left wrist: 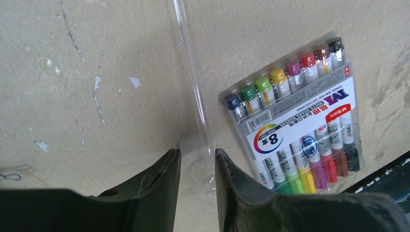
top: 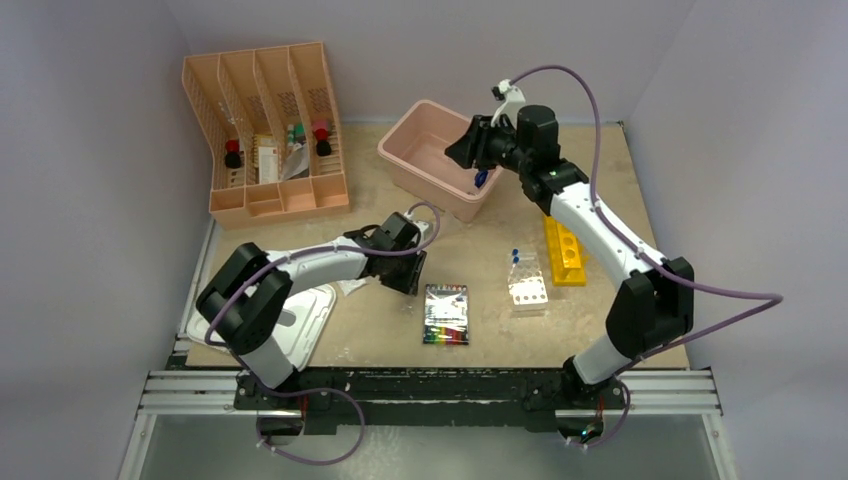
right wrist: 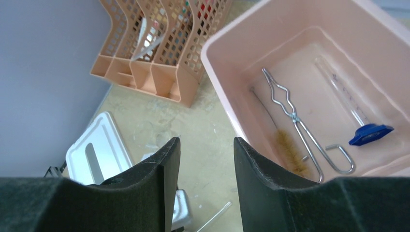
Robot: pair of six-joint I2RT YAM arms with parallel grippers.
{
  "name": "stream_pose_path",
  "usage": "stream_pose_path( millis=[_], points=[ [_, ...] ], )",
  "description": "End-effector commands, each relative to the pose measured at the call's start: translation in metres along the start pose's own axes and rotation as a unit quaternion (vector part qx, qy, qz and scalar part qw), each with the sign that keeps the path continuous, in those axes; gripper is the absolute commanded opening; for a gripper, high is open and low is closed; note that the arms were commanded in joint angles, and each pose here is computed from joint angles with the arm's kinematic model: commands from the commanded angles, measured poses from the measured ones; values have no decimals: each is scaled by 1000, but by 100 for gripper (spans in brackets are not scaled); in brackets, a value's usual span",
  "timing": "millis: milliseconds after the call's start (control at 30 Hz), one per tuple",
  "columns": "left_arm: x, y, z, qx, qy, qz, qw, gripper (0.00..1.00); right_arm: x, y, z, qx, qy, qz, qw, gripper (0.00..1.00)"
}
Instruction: Organize the chemistry lab equipment
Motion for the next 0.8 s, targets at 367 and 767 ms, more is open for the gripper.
stream_pose_path(
  millis=[367,767],
  points=[
    [5,3,16,38,45,4,998,26,18,24,-16,-55,17,-12,998,47],
    [33,-9,24,128,200,49,970,17,23,36,-49,-149,3,-31,988,49]
  ],
)
Point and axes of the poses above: each gripper's point midway between its finger pads, its own z axis out along the fingers, its own x axis along the line the jaws close on, y = z × x, the point moved 7 cm from there along -z, back along the fingers, and after that the axes turned 9 degrees about z, right-handed, at the moved point
